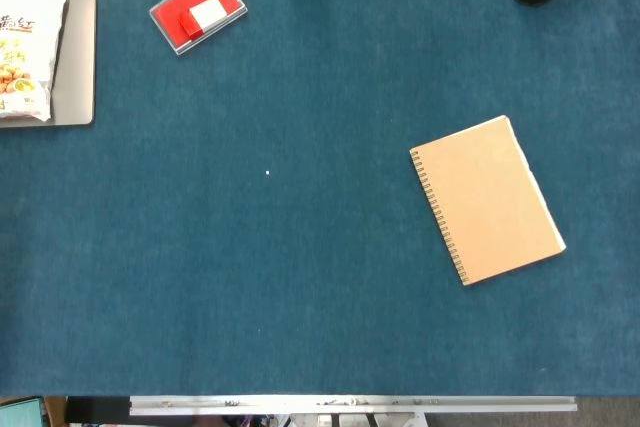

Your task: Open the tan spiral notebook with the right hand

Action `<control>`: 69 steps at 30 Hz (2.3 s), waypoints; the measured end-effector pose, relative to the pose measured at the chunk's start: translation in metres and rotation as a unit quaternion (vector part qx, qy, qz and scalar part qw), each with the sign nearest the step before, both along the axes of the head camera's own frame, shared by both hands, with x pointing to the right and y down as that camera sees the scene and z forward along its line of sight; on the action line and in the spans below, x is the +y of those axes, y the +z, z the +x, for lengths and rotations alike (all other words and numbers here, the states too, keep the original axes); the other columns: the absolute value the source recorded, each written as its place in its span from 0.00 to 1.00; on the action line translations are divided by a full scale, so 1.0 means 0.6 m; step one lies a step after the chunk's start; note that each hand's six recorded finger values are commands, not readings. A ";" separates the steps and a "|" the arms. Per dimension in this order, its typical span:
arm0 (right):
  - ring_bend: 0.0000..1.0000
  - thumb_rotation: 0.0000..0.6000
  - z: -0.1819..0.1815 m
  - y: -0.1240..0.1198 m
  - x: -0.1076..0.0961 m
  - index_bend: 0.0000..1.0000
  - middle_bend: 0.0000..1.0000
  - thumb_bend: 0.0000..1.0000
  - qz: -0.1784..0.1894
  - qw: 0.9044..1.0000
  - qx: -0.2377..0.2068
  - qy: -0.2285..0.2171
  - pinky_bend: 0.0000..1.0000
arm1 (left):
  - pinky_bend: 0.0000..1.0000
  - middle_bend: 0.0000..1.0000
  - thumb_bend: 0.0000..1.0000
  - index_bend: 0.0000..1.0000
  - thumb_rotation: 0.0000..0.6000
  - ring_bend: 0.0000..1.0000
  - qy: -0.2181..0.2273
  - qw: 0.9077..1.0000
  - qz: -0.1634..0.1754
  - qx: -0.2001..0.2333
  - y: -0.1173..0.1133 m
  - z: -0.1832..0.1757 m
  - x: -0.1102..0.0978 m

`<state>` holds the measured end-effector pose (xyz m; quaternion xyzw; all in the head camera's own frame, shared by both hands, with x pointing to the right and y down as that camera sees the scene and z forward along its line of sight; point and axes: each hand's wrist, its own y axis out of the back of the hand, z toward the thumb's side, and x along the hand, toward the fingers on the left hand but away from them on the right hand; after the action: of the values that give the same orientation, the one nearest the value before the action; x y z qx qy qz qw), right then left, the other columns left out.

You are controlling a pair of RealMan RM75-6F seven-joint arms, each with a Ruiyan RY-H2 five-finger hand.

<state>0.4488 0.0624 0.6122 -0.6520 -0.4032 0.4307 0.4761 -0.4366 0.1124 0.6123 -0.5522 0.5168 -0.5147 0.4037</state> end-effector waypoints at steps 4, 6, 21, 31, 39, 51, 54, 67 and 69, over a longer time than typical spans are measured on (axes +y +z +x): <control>0.11 1.00 -0.001 0.001 0.001 0.23 0.25 0.00 -0.002 1.000 0.001 -0.001 0.45 | 0.25 0.23 0.25 0.49 1.00 0.10 0.001 1.000 0.000 0.000 -0.001 0.001 0.000; 0.11 1.00 -0.002 0.001 0.002 0.23 0.25 0.00 -0.002 1.000 0.000 -0.002 0.45 | 0.25 0.23 0.25 0.49 1.00 0.10 0.001 1.000 0.000 0.000 -0.001 0.001 0.001; 0.11 1.00 -0.011 0.003 -0.004 0.22 0.19 0.00 0.012 1.000 0.005 -0.024 0.40 | 0.25 0.23 0.25 0.49 1.00 0.10 -0.015 1.000 0.000 0.003 -0.003 -0.011 0.001; 0.08 1.00 0.000 0.012 -0.024 0.16 0.11 0.00 0.049 0.991 0.071 -0.103 0.21 | 0.25 0.23 0.25 0.49 1.00 0.10 -0.007 1.000 0.004 -0.001 -0.004 -0.003 0.007; 0.01 1.00 -0.001 0.040 -0.044 0.08 0.05 0.07 0.057 0.978 0.120 -0.160 0.14 | 0.25 0.23 0.25 0.49 1.00 0.10 -0.008 1.000 -0.004 -0.001 0.003 -0.002 0.003; 0.00 1.00 -0.001 0.097 -0.059 0.06 0.04 0.22 0.027 0.964 0.167 -0.203 0.14 | 0.25 0.23 0.25 0.49 1.00 0.10 -0.009 1.000 -0.002 0.002 0.000 -0.004 0.004; 0.00 1.00 -0.003 0.112 -0.061 0.06 0.03 0.22 0.019 0.963 0.169 -0.208 0.13 | 0.25 0.23 0.25 0.49 1.00 0.10 -0.009 1.000 -0.003 0.001 0.001 -0.004 0.004; 0.00 1.00 -0.040 0.176 -0.057 0.03 0.01 0.22 -0.007 0.955 0.166 -0.247 0.10 | 0.25 0.23 0.25 0.49 1.00 0.10 -0.011 1.000 -0.004 0.005 0.000 -0.006 0.004; 0.00 1.00 -0.044 0.184 -0.055 0.03 0.00 0.22 -0.011 0.953 0.167 -0.254 0.10 | 0.25 0.23 0.25 0.49 1.00 0.10 -0.013 1.000 -0.002 0.006 -0.002 -0.008 0.005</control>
<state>0.4223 0.0294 0.7227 -0.6566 -0.1349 0.4028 0.6233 -0.4413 0.1152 0.6110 -0.5499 0.5250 -0.5175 0.3927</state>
